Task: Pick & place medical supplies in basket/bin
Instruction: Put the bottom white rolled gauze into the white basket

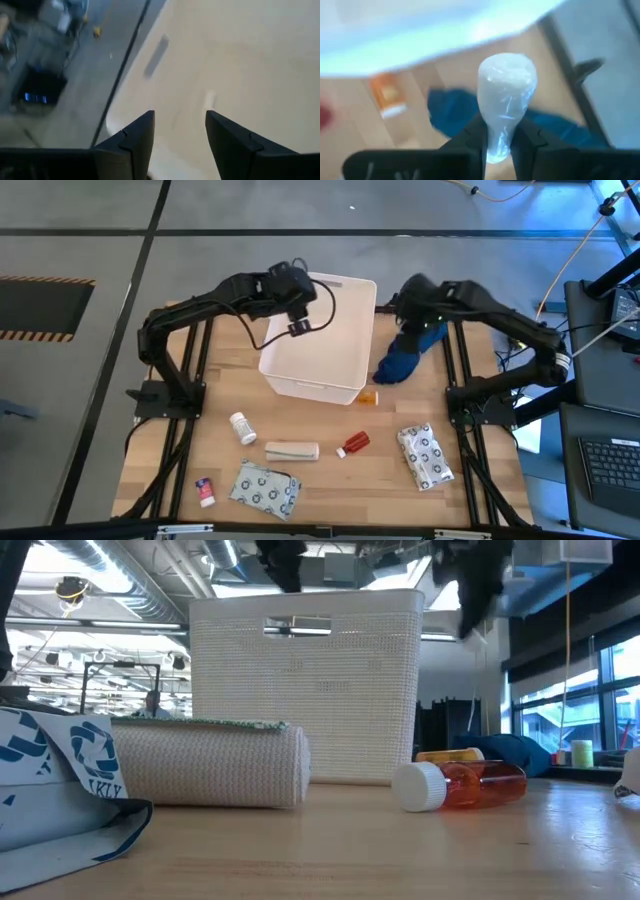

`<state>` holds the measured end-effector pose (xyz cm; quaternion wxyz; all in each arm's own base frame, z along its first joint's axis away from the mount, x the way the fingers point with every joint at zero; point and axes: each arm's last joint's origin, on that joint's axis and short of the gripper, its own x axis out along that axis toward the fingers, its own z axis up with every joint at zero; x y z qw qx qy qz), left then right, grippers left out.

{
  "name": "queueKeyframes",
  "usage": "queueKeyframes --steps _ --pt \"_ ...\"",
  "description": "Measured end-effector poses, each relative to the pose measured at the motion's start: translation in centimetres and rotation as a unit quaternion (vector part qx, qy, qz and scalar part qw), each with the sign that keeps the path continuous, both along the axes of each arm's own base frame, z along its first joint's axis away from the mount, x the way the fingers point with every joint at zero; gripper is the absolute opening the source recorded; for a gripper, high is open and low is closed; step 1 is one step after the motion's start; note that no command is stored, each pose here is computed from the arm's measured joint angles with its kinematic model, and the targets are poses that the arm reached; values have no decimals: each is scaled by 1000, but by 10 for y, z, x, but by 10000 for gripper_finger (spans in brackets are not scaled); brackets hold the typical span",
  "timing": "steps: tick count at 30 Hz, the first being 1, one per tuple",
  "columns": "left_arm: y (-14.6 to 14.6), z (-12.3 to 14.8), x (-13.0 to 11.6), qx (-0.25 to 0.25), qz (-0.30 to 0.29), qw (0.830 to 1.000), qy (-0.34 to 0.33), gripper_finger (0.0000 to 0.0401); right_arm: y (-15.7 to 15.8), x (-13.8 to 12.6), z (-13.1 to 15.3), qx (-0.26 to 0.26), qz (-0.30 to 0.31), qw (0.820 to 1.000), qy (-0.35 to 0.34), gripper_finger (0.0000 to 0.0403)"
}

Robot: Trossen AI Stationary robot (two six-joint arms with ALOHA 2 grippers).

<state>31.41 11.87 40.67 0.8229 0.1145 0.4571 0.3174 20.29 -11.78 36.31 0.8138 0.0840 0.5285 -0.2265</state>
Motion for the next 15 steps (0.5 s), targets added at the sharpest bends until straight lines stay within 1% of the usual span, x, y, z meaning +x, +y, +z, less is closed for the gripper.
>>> queueKeyframes --steps 3,6,8,10,12,15 --pt "-2 2 -21 -12 58 998 26 171 -4 6 27 -46 2 996 -78 57" --pt "-4 5 -43 -4 130 990 52 171 -10 18 44 -93 3 982 -162 57" --pt "-5 7 -56 -5 172 983 62 171 -15 28 50 -109 17 971 -210 57" --pt "-3 7 -67 -24 208 975 69 171 -21 42 50 -115 46 962 -243 57" --pt "0 4 -70 -43 233 970 57 171 -27 59 43 -113 73 956 -261 57" --pt "5 -11 -72 -73 239 966 72 171 -37 87 25 -114 101 954 -259 57"
